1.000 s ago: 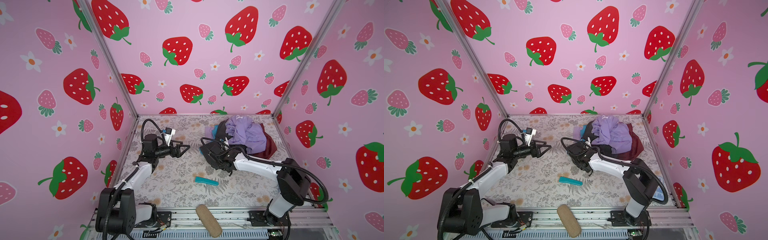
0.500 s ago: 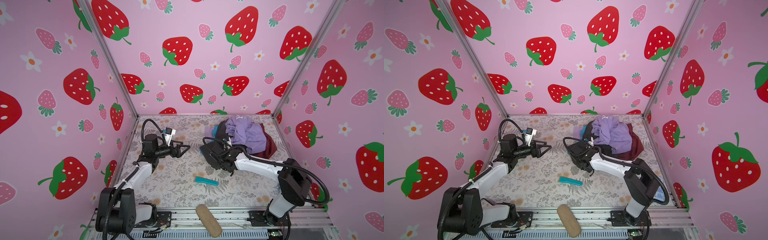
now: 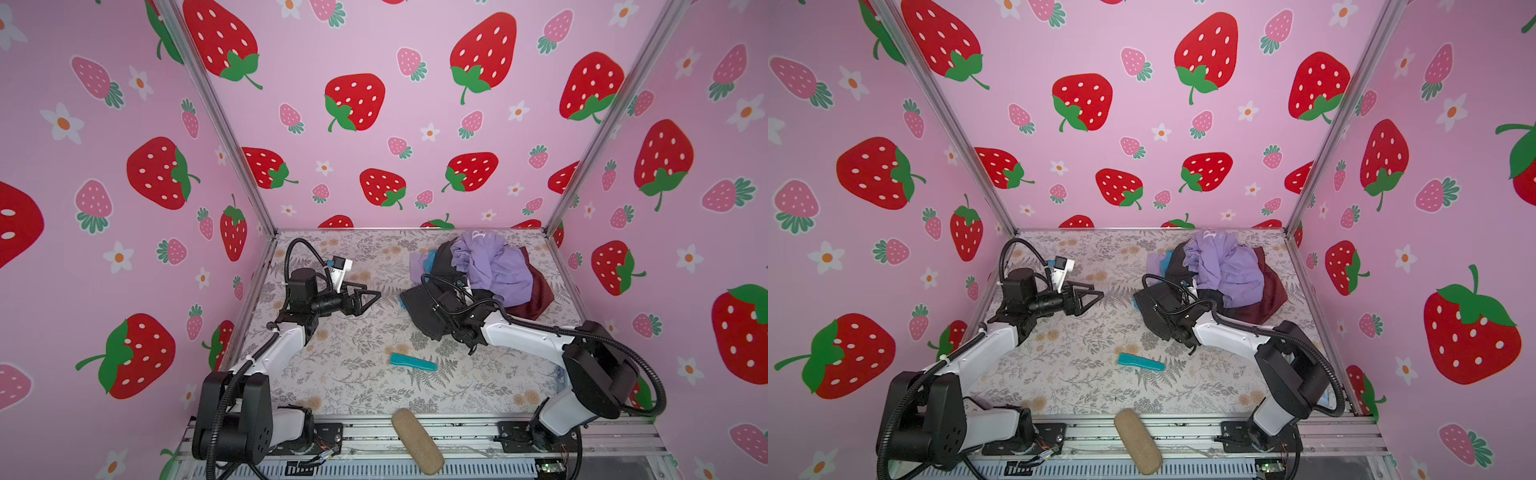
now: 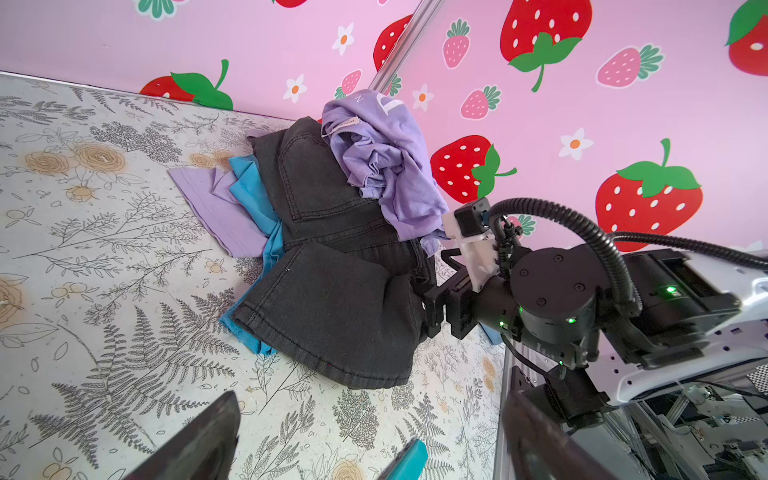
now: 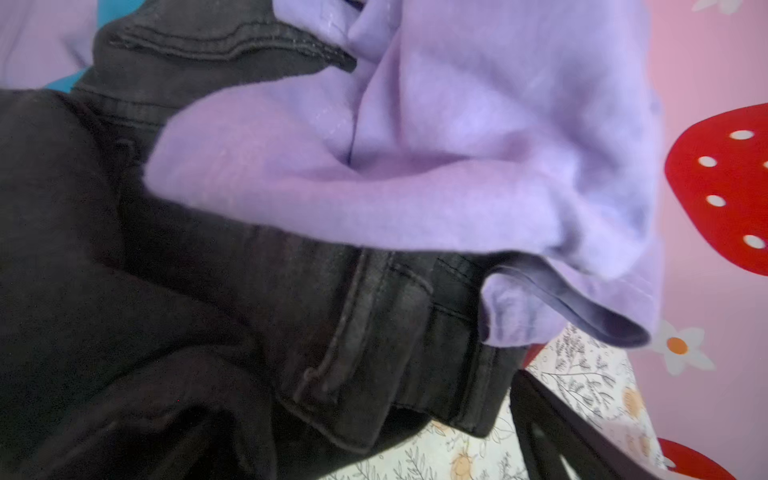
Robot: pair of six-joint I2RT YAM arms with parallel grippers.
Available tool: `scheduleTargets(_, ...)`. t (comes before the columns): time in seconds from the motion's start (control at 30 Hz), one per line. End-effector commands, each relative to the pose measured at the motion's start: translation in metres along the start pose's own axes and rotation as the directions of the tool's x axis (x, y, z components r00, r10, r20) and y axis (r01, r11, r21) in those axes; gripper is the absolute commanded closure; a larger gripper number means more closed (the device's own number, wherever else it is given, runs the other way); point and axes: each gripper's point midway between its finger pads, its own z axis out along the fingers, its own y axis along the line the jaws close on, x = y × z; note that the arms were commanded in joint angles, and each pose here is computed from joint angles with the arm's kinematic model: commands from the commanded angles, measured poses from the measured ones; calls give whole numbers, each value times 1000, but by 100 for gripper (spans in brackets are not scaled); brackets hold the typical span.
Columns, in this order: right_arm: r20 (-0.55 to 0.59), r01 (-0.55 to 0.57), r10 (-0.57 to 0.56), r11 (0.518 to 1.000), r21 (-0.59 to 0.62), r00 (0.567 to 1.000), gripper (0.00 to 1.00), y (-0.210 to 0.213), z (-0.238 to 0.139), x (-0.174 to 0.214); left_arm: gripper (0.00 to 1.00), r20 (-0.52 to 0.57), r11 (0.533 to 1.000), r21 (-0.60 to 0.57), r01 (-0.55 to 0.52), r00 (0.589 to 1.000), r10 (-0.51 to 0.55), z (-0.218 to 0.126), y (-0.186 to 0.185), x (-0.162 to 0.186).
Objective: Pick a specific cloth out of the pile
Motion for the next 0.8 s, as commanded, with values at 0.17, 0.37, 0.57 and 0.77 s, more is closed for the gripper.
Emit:
scheduleTargets(0.17, 12, -50, 51, 995, -86, 999, 0, 13, 22, -13, 1, -10, 1000, 14, -9, 1000, 9, 3, -1, -3)
scheduleTargets(0.37, -23, -57, 54, 990, -133, 998, 0, 19, 37, -8, 1, -15, 1000, 11, -4, 1000, 4, 4, 2, -3)
scheduleTargets(0.57, -31, -45, 40, 986, -163, 999, 30, 30, 42, -4, 1, -16, 1000, 9, -4, 1000, 4, 4, 2, -3)
scheduleTargets(0.77, -21, -42, 39, 986, -160, 999, 73, 28, 40, -10, 1, -16, 1000, 11, -8, 1000, 8, 4, 1, -3)
